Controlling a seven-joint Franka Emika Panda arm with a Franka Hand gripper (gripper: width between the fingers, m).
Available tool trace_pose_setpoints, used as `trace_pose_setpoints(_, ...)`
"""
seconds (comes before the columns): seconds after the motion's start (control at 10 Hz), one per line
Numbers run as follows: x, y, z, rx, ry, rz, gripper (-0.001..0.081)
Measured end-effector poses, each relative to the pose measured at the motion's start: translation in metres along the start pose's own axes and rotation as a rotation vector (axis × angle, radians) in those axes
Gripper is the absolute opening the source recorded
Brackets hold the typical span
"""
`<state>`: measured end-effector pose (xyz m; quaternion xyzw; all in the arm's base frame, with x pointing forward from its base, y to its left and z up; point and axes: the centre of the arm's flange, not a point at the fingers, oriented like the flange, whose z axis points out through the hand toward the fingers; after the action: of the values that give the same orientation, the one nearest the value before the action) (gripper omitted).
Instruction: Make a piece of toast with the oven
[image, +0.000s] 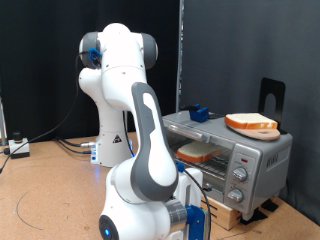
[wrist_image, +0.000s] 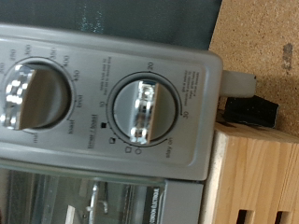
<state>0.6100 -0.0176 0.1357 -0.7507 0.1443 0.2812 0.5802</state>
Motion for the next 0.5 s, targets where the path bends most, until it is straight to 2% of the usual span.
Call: trace_pose_setpoints(0.5, 0.008, -0.009, 0.05, -0.018, -0.077, -0.017, 0.0804)
